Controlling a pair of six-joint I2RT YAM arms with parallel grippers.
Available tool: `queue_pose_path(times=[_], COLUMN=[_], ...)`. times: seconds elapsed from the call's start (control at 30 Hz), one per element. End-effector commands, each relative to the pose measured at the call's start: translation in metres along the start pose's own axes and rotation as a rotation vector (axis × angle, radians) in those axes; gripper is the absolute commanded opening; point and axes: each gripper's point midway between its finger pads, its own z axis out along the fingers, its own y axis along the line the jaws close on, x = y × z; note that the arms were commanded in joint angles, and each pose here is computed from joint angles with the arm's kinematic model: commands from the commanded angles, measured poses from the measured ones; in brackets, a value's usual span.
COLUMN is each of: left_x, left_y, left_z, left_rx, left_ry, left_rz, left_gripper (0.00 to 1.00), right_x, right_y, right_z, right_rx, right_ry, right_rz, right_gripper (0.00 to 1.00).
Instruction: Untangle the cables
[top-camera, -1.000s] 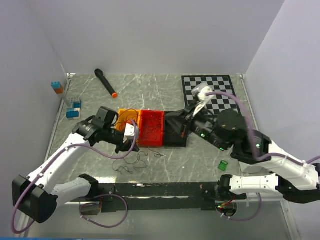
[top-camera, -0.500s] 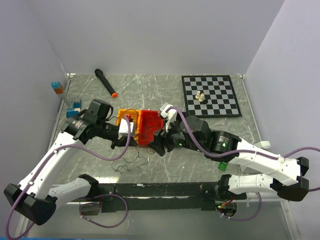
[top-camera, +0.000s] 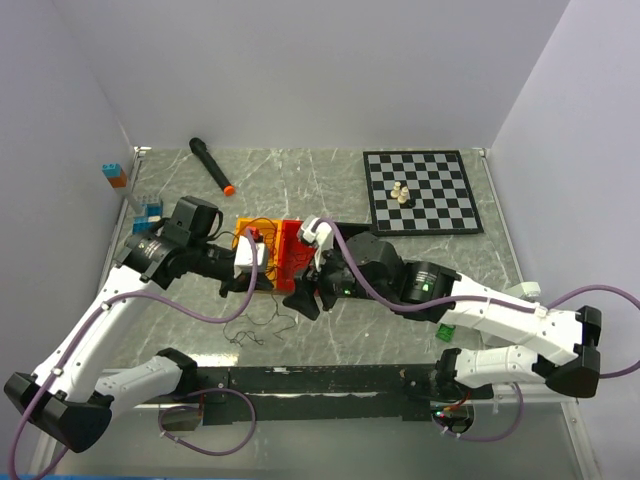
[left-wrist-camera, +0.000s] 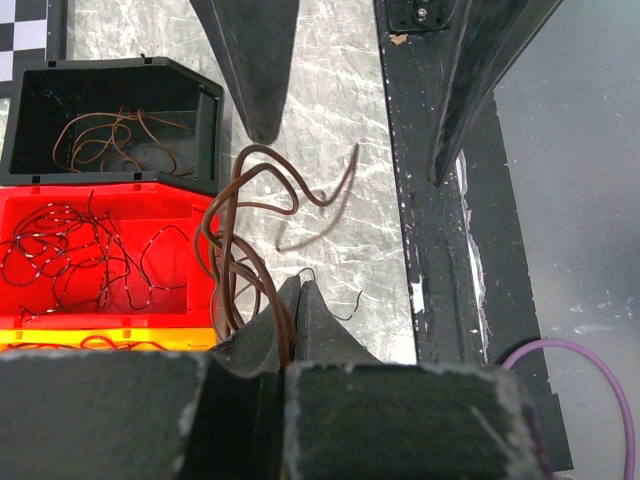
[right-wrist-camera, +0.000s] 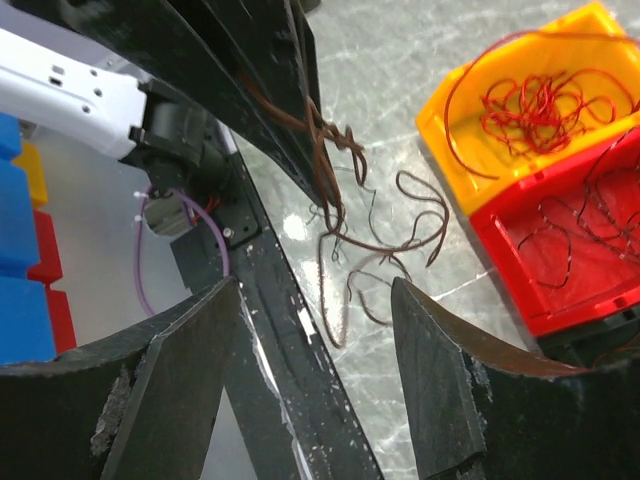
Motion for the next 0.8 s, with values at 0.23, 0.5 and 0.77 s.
queue_pose_path(times=[0.23,0.5,0.77], left_x=[-0.017,-0.016,-0.011], left_y=[-0.001,-0.001,0.014], left_z=[-0.009,-0.009,-0.009], left_rx=[-0.018,-0.024,-0.1], left_ry=[-0.03,-0.028,-0.002], left_rz=[0.035,0.031,0.008], left_gripper=[0.01,0.02,0.1], right_x=[-0.008,-0.003,-0.014], right_y=[-0.005,-0.013,-0.02], right_z=[0.02,0.025,-0.023], right_rx=[0.03,0.077,0.14], right_ry=[-0.007,0.012,0.008], right_rz=[0.012,0.017,-0.015], right_gripper=[0.63,0.26,0.0])
